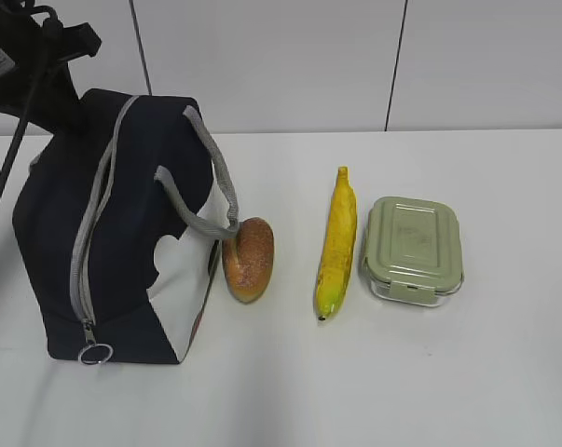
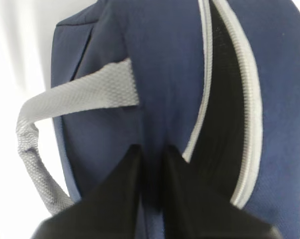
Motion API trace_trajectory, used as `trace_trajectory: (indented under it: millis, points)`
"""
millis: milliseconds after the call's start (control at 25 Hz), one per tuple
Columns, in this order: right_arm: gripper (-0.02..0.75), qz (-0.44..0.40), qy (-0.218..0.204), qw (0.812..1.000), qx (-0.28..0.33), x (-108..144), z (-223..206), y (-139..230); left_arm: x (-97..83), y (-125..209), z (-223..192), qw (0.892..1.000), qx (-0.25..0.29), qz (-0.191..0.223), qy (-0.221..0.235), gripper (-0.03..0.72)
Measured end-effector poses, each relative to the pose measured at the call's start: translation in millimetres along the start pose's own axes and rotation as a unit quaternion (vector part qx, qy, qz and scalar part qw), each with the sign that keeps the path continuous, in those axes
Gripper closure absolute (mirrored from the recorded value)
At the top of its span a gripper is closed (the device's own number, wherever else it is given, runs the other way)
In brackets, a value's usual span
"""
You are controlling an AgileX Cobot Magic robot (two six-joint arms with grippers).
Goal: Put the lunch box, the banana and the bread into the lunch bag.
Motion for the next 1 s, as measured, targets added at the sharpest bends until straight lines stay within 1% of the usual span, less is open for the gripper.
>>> trace_trajectory:
  millis: [80, 120, 1000]
  points:
    - [0.268, 0.0, 0.0, 1.0, 0.0, 0.0, 0.0, 0.0, 0.2, 0.0, 0.0, 1.0, 0.0, -0.004, -0.001, 0.665]
    - [0.268, 0.0, 0.0, 1.0, 0.0, 0.0, 0.0, 0.0, 0.2, 0.0, 0.0, 1.0, 0.0, -0.005, -0.001, 0.677]
    - [0.268, 0.0, -0.001, 1.0, 0.0, 0.3, 0.0, 0.0, -1.6, 0.2, -0.1, 1.0, 0.001, -0.006, 0.004, 0.683]
Point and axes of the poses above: a point on each arm's last joint axis where the gripper is mounted, z pointing back along that axis away from the gripper, x along the wrist's bending axis when the last joint is at zero, y = z × x, the point moved 8 cm from there along -z, pointing out along that axis toward the gripper, and after that the axes turned 8 degrees about z, right-handed, at the moved point
